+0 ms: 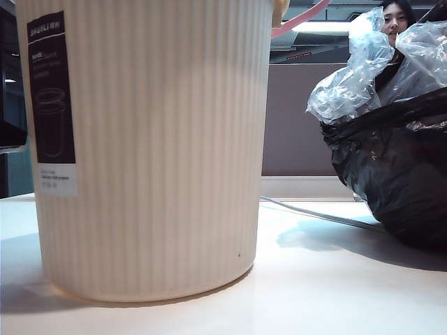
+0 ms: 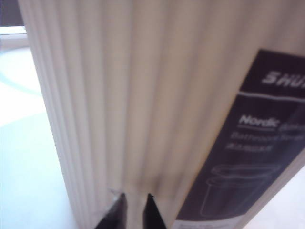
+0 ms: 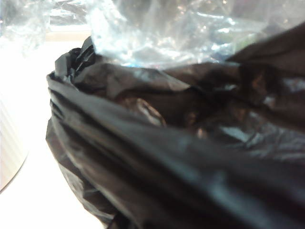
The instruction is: Open the ring lid of the trash can, pull out the black garbage bag inside, and place it on the table.
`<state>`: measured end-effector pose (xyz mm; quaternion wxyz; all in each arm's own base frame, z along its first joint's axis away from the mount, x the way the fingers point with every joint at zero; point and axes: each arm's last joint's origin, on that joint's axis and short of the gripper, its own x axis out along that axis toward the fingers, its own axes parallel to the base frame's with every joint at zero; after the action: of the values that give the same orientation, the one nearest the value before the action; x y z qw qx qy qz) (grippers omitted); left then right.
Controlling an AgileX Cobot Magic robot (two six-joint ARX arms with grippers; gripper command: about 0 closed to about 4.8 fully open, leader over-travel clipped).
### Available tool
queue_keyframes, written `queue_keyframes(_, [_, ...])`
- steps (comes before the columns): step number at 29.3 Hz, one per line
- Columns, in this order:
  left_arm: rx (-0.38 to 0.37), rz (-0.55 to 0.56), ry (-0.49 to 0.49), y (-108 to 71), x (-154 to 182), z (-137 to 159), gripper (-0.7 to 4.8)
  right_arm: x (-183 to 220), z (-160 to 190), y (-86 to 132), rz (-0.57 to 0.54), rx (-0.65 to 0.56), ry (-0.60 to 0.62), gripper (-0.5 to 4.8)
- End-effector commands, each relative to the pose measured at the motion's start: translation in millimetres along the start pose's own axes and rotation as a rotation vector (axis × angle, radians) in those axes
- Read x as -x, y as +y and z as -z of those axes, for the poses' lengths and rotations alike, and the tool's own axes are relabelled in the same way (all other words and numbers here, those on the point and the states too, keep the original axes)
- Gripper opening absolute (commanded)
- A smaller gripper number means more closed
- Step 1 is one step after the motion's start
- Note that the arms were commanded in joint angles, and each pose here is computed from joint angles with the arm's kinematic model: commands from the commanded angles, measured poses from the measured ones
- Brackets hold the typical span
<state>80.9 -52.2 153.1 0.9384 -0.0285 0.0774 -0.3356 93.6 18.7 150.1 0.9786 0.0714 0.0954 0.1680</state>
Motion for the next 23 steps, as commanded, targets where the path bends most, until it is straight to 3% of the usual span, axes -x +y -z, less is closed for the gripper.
queue_keyframes(1, [0.006, -0.001, 0.027, 0.1, 0.1, 2.4, 0.53, 0.3, -0.9, 0.3, -0.003, -0.003, -0.002, -0.01])
queue_keyframes(18, [0.006, -0.002, 0.029, 0.2, 0.1, 2.5, 0.52, 0.3, -0.9, 0.3, -0.003, -0.003, -0.002, -0.01])
queue_keyframes(23, [0.016, -0.059, 0.021, 6.4, 1.1, 1.9, 0.52, 0.6, -1.1, -1.6, 0.018, -0.007, -0.006, -0.01])
